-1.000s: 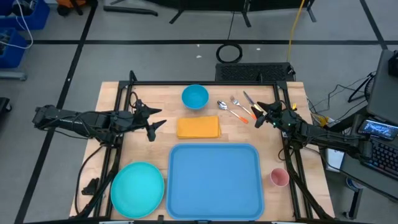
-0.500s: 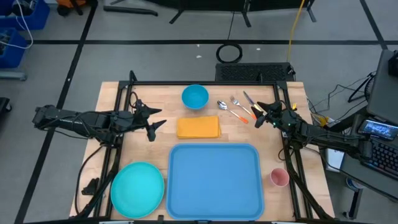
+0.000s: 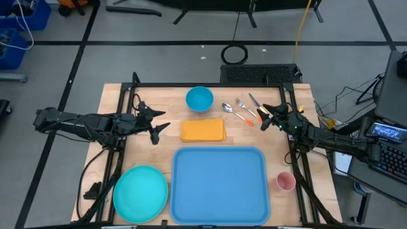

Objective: Set up tray
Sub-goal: Put the pink cup on the blue serving tray

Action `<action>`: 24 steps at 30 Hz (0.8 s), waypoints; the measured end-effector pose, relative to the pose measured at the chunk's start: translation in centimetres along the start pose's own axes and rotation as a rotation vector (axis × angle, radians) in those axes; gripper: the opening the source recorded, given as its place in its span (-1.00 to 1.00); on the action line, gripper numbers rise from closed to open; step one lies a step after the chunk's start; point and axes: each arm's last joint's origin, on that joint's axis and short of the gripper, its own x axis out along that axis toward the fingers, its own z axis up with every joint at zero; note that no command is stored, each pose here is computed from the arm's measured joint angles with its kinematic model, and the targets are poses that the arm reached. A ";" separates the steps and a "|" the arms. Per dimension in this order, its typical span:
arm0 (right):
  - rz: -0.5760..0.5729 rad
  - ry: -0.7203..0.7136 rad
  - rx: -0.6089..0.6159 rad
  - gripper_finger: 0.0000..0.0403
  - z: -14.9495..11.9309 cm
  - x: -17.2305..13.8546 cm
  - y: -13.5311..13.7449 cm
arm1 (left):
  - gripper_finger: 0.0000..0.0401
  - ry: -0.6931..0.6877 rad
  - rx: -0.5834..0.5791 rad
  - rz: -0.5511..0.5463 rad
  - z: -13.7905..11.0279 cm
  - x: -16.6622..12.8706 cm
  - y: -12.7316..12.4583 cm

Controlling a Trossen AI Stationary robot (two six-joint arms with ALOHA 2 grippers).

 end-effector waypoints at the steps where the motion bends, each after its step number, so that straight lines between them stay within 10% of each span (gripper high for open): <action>1: 0.001 -0.005 0.002 0.10 0.1 0.0 0.0 | 0.27 -0.006 0.021 0.000 0.1 0.0 0.0; 8: 0.066 -0.184 0.130 0.10 1.9 -0.2 0.5 | 0.27 -0.019 0.074 -0.001 0.2 0.0 0.0; 15: 0.307 -0.075 0.471 0.10 1.9 -0.3 1.2 | 0.27 -0.128 0.011 -0.009 1.4 -0.1 -0.1; 24: 0.607 0.155 0.206 0.10 0.3 -0.7 2.2 | 0.27 -0.181 -0.058 -0.017 1.9 -0.2 -0.1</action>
